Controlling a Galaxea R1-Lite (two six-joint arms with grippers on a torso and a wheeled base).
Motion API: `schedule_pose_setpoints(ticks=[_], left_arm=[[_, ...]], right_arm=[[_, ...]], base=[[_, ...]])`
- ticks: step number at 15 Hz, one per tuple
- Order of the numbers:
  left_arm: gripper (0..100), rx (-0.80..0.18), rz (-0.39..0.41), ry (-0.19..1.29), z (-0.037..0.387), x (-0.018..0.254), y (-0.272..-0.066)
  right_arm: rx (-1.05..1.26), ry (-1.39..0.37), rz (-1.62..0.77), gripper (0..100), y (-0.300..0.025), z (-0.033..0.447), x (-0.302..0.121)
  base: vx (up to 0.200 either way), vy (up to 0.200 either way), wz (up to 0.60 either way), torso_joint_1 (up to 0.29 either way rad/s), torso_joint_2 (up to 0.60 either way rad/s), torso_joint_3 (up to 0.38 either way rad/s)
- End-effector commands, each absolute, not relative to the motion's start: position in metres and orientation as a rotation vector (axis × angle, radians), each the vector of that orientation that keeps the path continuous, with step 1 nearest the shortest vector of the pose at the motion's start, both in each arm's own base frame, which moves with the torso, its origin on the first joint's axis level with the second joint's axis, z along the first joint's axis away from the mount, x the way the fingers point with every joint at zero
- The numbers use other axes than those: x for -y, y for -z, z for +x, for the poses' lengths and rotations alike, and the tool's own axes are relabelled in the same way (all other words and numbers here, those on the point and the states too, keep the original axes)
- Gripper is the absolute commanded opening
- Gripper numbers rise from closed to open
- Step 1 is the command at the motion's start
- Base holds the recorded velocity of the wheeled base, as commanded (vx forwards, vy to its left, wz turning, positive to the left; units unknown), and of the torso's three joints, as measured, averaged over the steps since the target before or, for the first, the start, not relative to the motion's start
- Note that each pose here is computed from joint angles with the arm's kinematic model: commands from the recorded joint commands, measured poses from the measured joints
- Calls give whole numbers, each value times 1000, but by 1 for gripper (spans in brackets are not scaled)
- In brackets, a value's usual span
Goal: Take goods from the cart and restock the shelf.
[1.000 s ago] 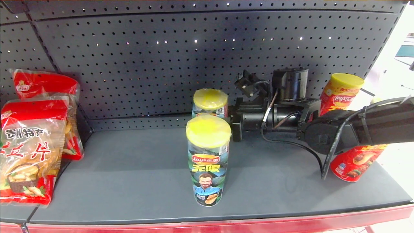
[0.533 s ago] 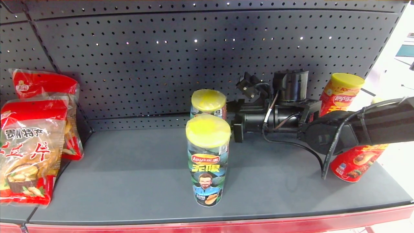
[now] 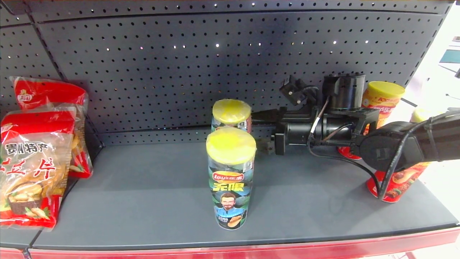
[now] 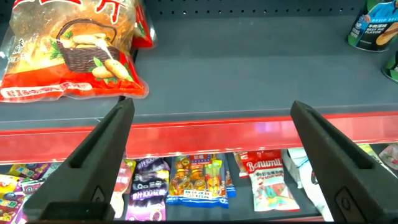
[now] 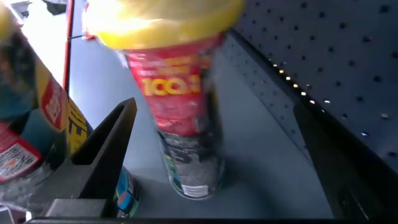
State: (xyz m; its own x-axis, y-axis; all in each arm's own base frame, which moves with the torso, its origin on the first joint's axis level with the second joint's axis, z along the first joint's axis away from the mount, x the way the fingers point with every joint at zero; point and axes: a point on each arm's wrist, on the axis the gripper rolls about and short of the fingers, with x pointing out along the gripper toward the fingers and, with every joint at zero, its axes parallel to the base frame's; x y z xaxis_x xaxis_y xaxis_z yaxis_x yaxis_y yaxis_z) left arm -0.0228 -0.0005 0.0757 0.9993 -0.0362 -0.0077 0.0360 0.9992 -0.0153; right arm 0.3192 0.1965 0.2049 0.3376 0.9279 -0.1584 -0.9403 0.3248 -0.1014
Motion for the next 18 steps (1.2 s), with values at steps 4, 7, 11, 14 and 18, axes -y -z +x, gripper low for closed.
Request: schedule_pose_setpoints(ticks=[4, 7, 11, 14, 18], left_arm=[[100, -9, -15, 35, -23, 1, -76], [100, -9, -15, 37, -23, 0, -76], [100, -9, -15, 35, -23, 1, -76], [100, -9, -15, 35, -23, 1, -76], [100, -9, -15, 35, -23, 1, -76]], right_arm=[[-72, -1217, -187, 100, -206, 322, -194], [-80, -1209, -185, 100, -203, 325, -192], [-83, -1200, -186, 100, -201, 330, -191], [-85, -1196, -186, 100, -200, 332, -189], [-80, -1198, -187, 100, -201, 332, -190]], base=[[0, 0, 0, 0, 0, 0], [0, 0, 0, 0, 0, 0], [0, 0, 0, 0, 0, 0], [0, 0, 0, 0, 0, 0], [0, 0, 0, 0, 0, 0]])
